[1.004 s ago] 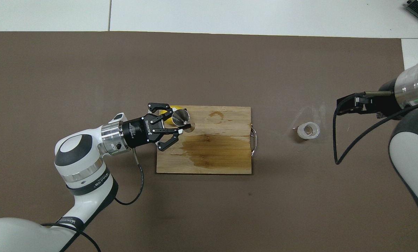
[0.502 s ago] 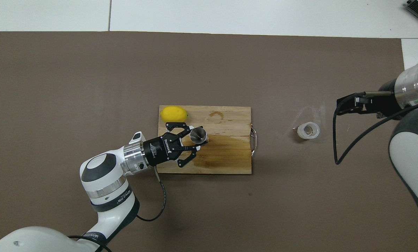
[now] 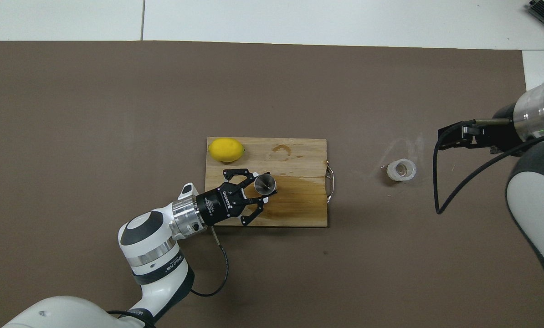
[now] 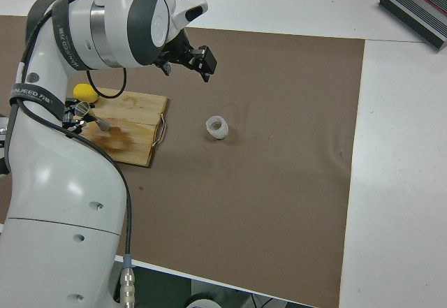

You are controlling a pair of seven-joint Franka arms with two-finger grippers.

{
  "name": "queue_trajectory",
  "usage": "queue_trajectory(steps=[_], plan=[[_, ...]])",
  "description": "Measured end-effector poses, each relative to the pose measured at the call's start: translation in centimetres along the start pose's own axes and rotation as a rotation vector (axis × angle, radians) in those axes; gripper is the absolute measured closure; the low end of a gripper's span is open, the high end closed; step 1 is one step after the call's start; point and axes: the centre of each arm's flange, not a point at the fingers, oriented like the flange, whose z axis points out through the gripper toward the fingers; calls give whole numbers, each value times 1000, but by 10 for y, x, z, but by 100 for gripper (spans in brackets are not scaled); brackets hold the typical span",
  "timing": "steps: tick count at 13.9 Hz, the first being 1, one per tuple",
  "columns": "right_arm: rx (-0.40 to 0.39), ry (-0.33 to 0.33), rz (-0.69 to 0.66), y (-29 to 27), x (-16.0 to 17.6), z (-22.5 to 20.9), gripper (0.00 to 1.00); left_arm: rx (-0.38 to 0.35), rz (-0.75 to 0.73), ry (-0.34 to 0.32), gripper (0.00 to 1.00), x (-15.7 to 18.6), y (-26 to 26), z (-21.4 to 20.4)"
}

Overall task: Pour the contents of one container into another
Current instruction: 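Lower the metal cup onto the wooden board and open the left gripper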

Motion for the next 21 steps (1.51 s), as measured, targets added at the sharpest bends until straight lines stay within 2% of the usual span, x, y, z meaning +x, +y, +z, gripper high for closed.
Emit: queue_trajectory(steps=[8, 21], plan=[[0, 0, 0, 0, 0, 0, 0, -21, -6, 22, 57, 14, -6, 3], [0, 0, 0, 0, 0, 0, 0, -31, 1, 58, 58, 17, -12, 10]])
